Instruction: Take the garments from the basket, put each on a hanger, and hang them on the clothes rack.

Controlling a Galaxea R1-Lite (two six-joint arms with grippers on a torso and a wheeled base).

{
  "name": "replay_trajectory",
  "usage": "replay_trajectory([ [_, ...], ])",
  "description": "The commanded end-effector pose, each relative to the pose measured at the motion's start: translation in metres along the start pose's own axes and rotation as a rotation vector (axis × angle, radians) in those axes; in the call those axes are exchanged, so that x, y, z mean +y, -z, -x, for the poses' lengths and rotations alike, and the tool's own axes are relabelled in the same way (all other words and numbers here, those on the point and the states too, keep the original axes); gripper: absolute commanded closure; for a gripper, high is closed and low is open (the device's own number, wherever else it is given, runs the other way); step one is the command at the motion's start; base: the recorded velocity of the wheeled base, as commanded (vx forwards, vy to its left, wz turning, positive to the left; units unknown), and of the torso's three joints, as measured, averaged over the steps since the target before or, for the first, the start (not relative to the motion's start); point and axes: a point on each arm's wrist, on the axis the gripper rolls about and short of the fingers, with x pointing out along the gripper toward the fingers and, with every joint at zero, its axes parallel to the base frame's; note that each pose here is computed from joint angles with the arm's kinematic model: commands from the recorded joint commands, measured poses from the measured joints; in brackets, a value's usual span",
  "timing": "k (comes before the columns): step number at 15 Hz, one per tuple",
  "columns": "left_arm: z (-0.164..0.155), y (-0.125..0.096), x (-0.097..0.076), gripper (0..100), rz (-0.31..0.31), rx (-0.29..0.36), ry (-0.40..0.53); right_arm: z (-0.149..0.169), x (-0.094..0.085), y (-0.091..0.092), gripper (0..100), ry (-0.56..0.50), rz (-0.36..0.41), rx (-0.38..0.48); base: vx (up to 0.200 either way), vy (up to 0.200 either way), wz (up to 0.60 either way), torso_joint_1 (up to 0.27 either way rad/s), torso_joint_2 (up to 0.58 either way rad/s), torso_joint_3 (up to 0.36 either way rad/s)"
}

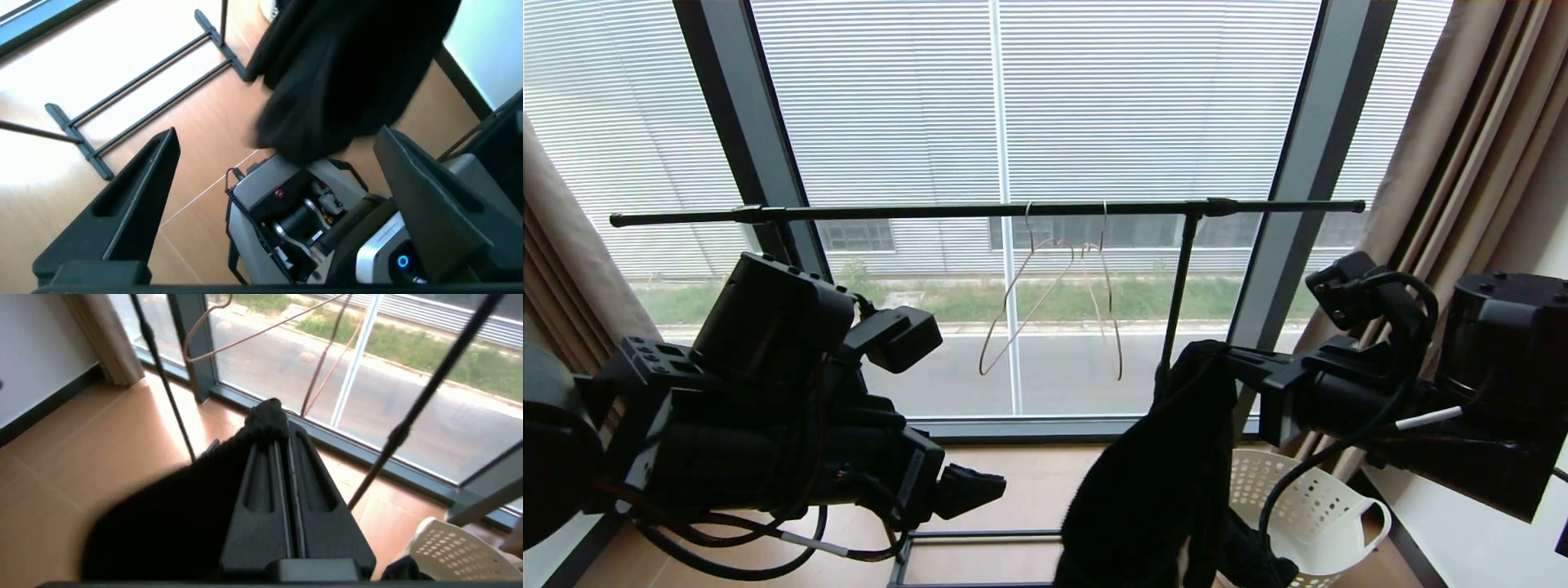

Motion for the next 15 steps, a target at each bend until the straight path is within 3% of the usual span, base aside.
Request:
replay_trajectory([
  [1,0.012,0.011,0.003,0,-0.02,-0.009,-0.015,0.028,-0.001,-0.015,100,0.038,-0.002,-0.074,0.0,0.0,0.0,0.0,0.0,0.0],
  [3,0.012,0.01,0.007,0,-0.007,-0.023,-0.04,0.04,-0.001,-0.018,100,0.04,-0.002,-0.084,0.0,0.0,0.0,0.0,0.0,0.0],
  [5,0.005,0.004,0.015,0,0.009,-0.057,-0.09,0.07,-0.001,-0.023,100,0.051,0.005,-0.09,0.0,0.0,0.0,0.0,0.0,0.0],
  [8,-0.019,-0.002,0.02,0,0.008,-0.074,-0.148,0.078,0.0,-0.023,100,0.053,0.057,-0.089,0.0,0.0,0.0,0.0,0.0,0.0],
  [15,-0.045,-0.011,0.026,0,0.006,-0.082,-0.168,0.07,-0.001,-0.017,100,0.056,0.066,-0.049,0.2,0.0,0.0,0.002,0.0,0.003],
])
